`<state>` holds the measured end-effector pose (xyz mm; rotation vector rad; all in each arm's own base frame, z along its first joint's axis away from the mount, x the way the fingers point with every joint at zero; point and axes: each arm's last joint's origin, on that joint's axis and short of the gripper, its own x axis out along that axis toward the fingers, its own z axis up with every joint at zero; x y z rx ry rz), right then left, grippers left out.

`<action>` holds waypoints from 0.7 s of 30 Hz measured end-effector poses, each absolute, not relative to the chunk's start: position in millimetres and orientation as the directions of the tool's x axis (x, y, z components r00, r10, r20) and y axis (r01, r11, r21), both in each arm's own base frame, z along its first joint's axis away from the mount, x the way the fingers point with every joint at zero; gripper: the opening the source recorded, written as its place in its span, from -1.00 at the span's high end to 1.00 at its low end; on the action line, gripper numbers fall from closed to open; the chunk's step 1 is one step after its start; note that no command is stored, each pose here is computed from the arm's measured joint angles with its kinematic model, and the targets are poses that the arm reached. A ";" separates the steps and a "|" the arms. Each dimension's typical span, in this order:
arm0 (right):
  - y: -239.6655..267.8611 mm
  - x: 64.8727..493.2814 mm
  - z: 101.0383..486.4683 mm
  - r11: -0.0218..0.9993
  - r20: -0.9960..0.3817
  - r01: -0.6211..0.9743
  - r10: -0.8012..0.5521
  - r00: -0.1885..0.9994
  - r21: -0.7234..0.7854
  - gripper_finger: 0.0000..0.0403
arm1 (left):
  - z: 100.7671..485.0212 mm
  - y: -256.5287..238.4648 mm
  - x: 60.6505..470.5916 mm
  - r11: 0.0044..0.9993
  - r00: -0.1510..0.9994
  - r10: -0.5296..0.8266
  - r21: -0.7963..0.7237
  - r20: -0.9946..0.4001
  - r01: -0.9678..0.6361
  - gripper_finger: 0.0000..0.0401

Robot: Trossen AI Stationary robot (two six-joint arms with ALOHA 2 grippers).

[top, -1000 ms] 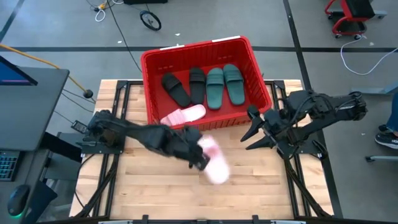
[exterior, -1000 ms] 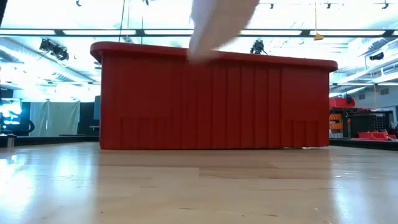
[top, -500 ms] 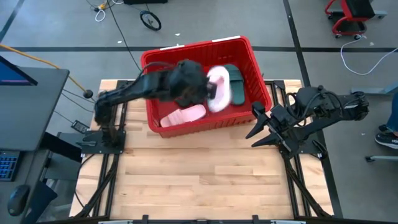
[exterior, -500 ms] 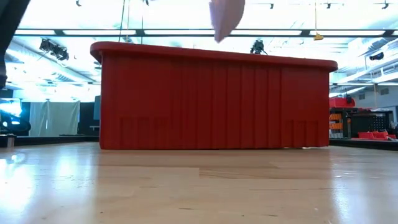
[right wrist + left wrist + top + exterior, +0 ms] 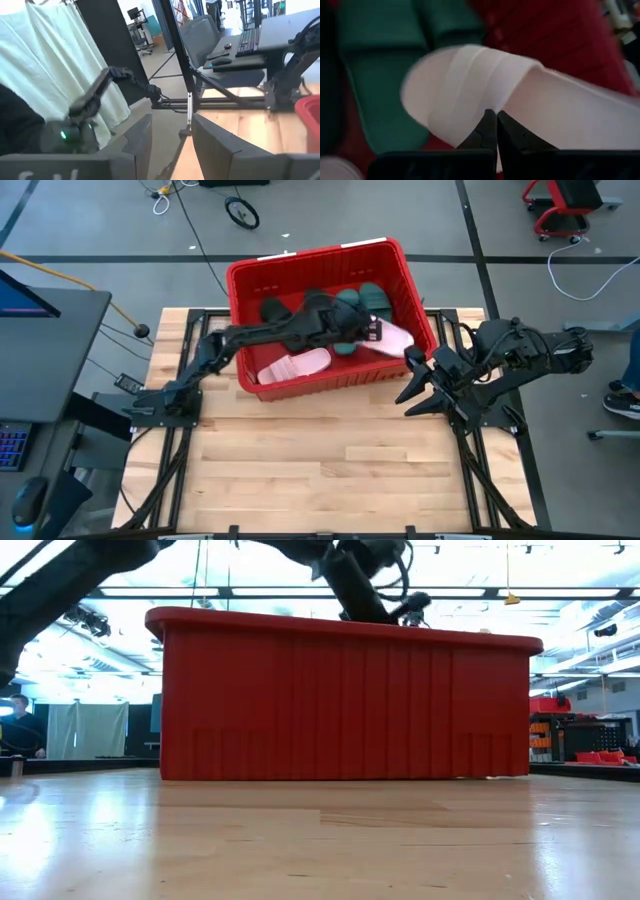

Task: Pick and place slides into bin
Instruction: Put the pink slide into the red bin

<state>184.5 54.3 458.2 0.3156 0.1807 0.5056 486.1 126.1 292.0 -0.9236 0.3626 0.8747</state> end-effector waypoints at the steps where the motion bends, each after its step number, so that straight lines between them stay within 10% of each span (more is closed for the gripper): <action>1: 54.4 184.5 458.2 0.822 -0.092 -0.443 0.503 0.859 0.358 0.30 | 284.5 124.8 489.4 0.281 0.608 0.487 -0.547 -0.626 -0.788 1.00; 21: 54.8 180.0 439.1 0.804 -0.280 -0.377 0.534 0.798 0.460 0.30 | 252.7 73.1 510.9 0.038 0.625 0.386 -0.666 -0.678 -0.745 0.99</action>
